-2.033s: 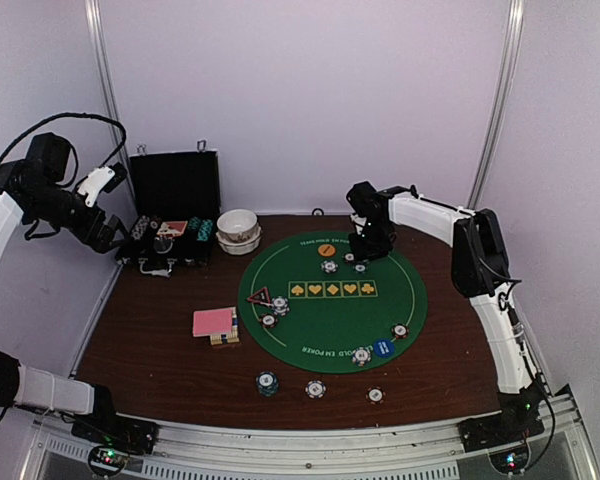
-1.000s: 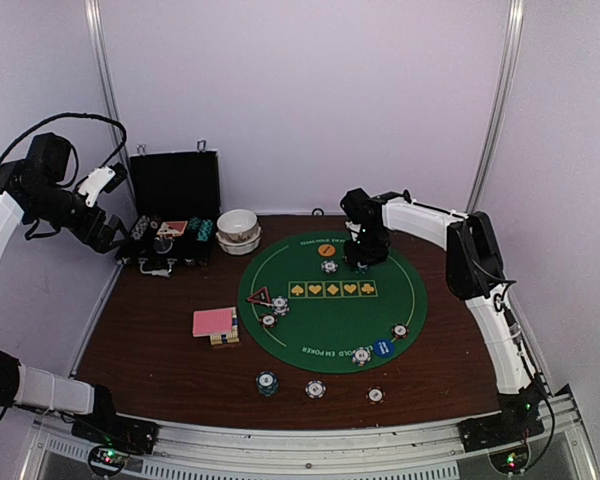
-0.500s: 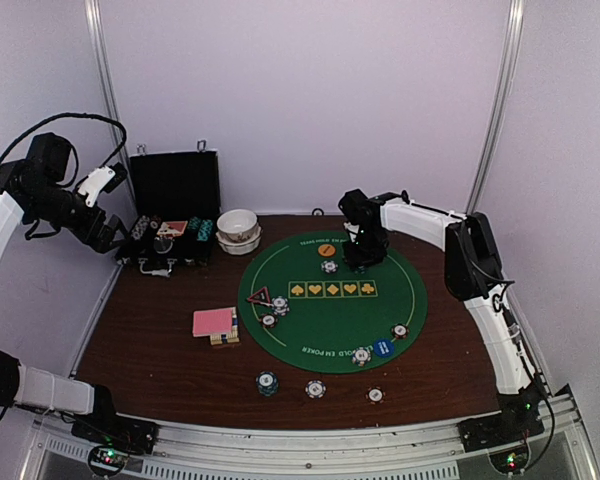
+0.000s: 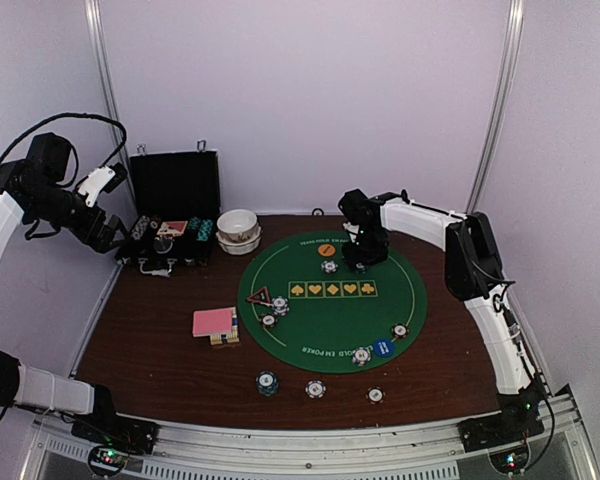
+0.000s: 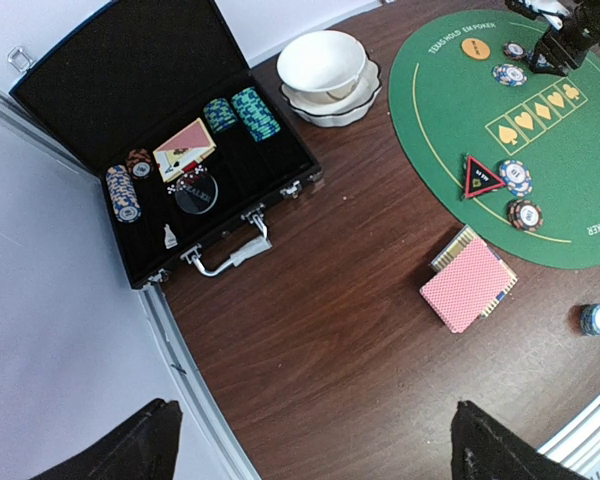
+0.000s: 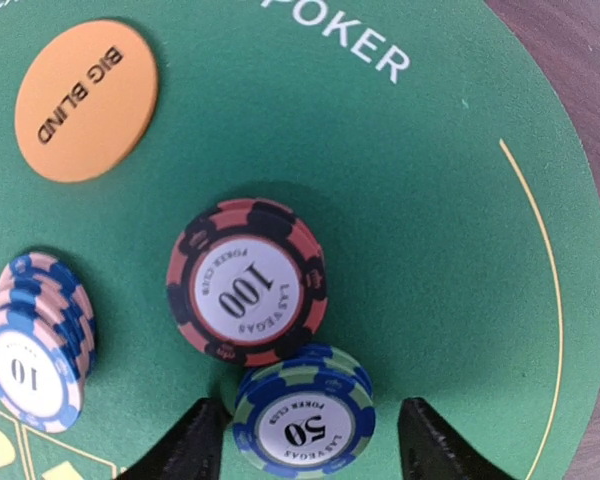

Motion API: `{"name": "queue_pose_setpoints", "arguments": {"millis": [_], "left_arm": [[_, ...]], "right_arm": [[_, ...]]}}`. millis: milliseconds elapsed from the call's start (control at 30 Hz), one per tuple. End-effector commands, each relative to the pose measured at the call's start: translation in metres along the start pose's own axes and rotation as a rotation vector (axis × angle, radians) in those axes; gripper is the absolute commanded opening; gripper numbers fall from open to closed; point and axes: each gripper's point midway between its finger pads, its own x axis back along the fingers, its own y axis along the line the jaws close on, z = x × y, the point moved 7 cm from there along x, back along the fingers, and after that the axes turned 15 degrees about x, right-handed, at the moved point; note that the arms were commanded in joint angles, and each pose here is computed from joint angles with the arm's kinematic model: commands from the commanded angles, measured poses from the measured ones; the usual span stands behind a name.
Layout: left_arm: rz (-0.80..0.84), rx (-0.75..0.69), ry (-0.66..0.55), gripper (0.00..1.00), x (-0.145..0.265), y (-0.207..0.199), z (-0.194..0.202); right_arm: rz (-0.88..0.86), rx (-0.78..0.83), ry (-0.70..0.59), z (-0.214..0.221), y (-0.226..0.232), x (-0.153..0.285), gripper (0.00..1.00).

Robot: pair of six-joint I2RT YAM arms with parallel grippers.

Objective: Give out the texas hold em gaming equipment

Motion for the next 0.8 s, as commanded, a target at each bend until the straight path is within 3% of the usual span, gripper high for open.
{"name": "queue_pose_setpoints", "arguments": {"millis": [0,367,633,767], "left_arm": [[-0.015,-0.018,-0.038,0.97,0.004,0.002,-0.006],[-0.015,-0.023,-0.034,0.98,0.005,0.002,-0.003],[-0.013,-0.022,-0.036,0.97,0.004,0.002,-0.004],[-0.022,-0.027,-0.04,0.97,0.007,0.002,-0.004]], "right_arm": [[0.005,0.029,-0.041,0.001,0.013,0.035,0.66],[-0.035,0.036,-0.067,0.023,0.057,0.059,0.63],[-0.1,0.03,-0.04,0.018,0.084,0.036,0.43],[-0.094,0.029,-0.033,0.01,0.085,0.022,0.39]]}}
